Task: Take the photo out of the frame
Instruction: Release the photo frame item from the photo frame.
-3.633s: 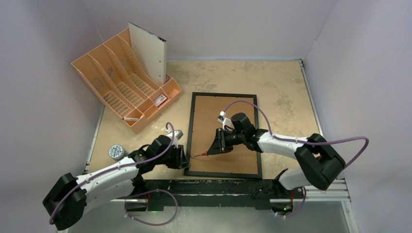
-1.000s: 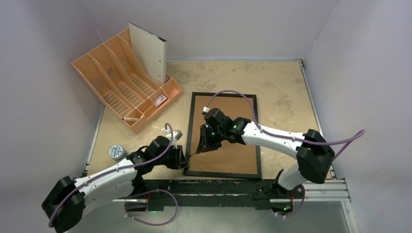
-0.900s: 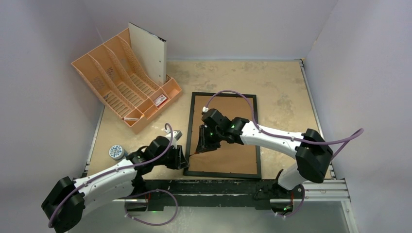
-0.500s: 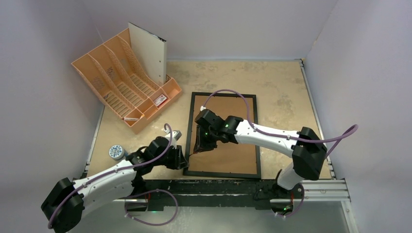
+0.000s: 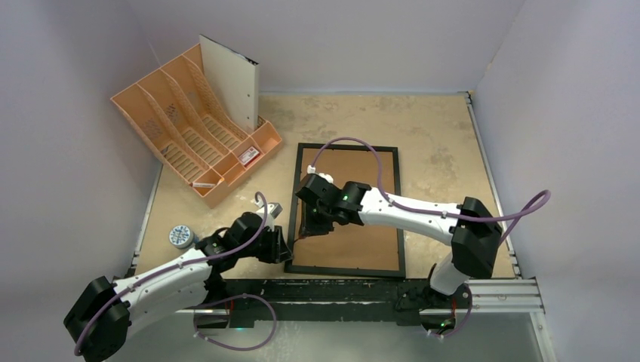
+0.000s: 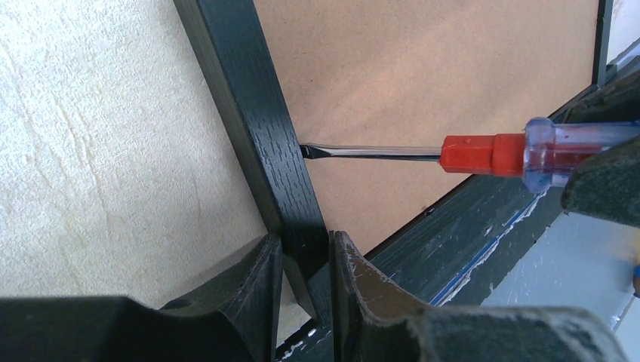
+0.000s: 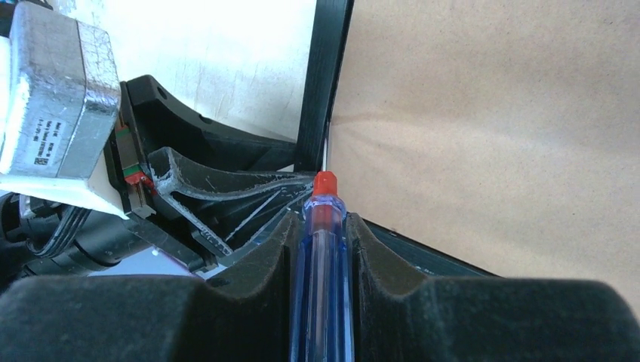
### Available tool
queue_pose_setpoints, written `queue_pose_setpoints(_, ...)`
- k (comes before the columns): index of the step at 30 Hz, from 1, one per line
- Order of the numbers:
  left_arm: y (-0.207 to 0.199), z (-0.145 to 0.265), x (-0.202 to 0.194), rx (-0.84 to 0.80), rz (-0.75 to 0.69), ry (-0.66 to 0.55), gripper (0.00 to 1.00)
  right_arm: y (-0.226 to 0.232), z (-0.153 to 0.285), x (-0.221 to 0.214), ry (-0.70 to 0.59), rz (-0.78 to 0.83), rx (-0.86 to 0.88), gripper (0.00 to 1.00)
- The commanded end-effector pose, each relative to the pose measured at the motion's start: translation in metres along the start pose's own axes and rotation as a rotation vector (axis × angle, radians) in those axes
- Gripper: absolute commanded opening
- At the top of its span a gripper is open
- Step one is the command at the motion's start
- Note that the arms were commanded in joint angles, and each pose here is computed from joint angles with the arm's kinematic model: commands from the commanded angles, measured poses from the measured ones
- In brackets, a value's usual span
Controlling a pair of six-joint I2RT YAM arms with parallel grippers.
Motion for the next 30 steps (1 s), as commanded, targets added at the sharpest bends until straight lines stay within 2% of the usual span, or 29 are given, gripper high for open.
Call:
queue_pose_setpoints(1,-0.001,-0.001,-0.003,-0.034,-0.025,0.014,0.12,0.030,0.022,0.020,-0.151,-0.033,0.137,0.00)
queue_pose_setpoints(7,-0.002,-0.002,-0.002,-0.032,-0.025,0.016,0.12,-0.004,0.028,0.023,-0.184,-0.083,0.101,0.00)
queue_pose_setpoints(18,-0.009,-0.002,0.000,-0.092,-0.040,0.028,0.12,-0.055,0.030,0.039,-0.232,-0.104,0.253,0.00)
queue_pose_setpoints(23,-0.020,-0.003,-0.004,-0.152,-0.018,0.030,0.12,-0.083,0.034,0.052,-0.347,-0.054,0.425,0.00)
queue_pose_setpoints(27,-0.026,-0.005,-0.006,-0.147,-0.020,0.030,0.12,-0.100,0.033,0.062,-0.309,0.022,0.496,0.00)
queue_pose_setpoints(30,-0.026,-0.004,-0.004,-0.125,-0.031,0.028,0.17,-0.104,0.030,0.068,-0.271,0.082,0.558,0.00)
Point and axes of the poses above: each gripper's point midway between its finger pads, its own z axis back along the fingers, its own y axis along the line the jaws close on, x = y × z, the point moved 9 cm from there along z, back along the fingers
